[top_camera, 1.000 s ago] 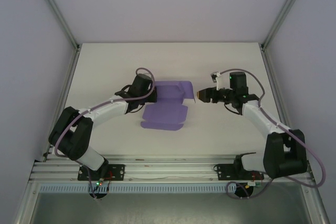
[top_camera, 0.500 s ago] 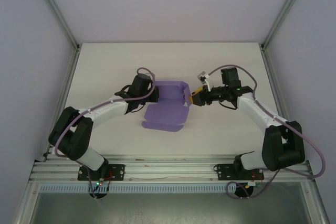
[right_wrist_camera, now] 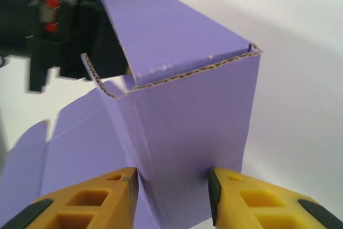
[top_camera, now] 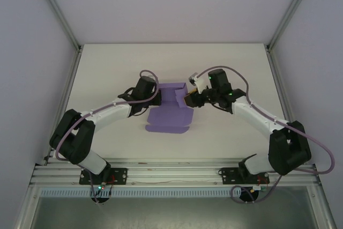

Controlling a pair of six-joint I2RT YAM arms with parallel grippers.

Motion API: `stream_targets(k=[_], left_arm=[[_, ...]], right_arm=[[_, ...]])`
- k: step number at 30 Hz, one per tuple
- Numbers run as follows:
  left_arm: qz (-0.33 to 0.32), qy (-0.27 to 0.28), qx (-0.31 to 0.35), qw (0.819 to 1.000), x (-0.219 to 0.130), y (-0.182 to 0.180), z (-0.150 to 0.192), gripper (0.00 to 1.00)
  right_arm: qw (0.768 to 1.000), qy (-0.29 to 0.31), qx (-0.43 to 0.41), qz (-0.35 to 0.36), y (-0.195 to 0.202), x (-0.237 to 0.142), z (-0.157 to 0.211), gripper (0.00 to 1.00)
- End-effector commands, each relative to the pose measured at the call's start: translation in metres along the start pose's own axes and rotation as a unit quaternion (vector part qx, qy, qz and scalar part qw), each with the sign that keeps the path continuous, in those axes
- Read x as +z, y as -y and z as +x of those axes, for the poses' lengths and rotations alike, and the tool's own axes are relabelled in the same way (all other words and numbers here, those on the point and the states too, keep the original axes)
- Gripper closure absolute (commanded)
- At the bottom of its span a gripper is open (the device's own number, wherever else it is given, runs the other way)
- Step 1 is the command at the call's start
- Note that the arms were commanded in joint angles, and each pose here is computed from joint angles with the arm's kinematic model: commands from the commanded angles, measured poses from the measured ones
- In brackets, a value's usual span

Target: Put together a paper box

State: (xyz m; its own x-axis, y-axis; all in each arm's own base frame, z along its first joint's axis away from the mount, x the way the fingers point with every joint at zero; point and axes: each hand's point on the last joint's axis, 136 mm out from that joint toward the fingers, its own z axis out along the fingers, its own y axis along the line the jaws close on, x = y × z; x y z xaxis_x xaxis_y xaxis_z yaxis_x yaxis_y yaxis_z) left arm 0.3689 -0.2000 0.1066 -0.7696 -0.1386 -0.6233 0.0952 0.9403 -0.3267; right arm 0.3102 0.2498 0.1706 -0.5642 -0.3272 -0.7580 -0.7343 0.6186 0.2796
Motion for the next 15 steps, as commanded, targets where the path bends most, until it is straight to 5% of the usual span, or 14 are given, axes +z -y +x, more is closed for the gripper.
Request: stream_targets(k=[1,9,15], left_arm=[[-0.011,0.018,-0.007,1.000,-0.013,0.006,-0.014,1.00],[-0.023,0.017,-0.014,0.999,-0.013,0.008,-0.014,1.00],[-0.031,0.012,-0.031,0.999,-0.011,0.008,-0.011,1.00]], right_arm=[[0.986,0.052,0.044,0.154,0.043,0.004,-0.026,0.54],[0.951,0.066,0.055,0.298,0.065,0.018,-0.030,0.65],[0.908,0.065,0.064,0.408,0.085,0.014,-0.031,0.89]])
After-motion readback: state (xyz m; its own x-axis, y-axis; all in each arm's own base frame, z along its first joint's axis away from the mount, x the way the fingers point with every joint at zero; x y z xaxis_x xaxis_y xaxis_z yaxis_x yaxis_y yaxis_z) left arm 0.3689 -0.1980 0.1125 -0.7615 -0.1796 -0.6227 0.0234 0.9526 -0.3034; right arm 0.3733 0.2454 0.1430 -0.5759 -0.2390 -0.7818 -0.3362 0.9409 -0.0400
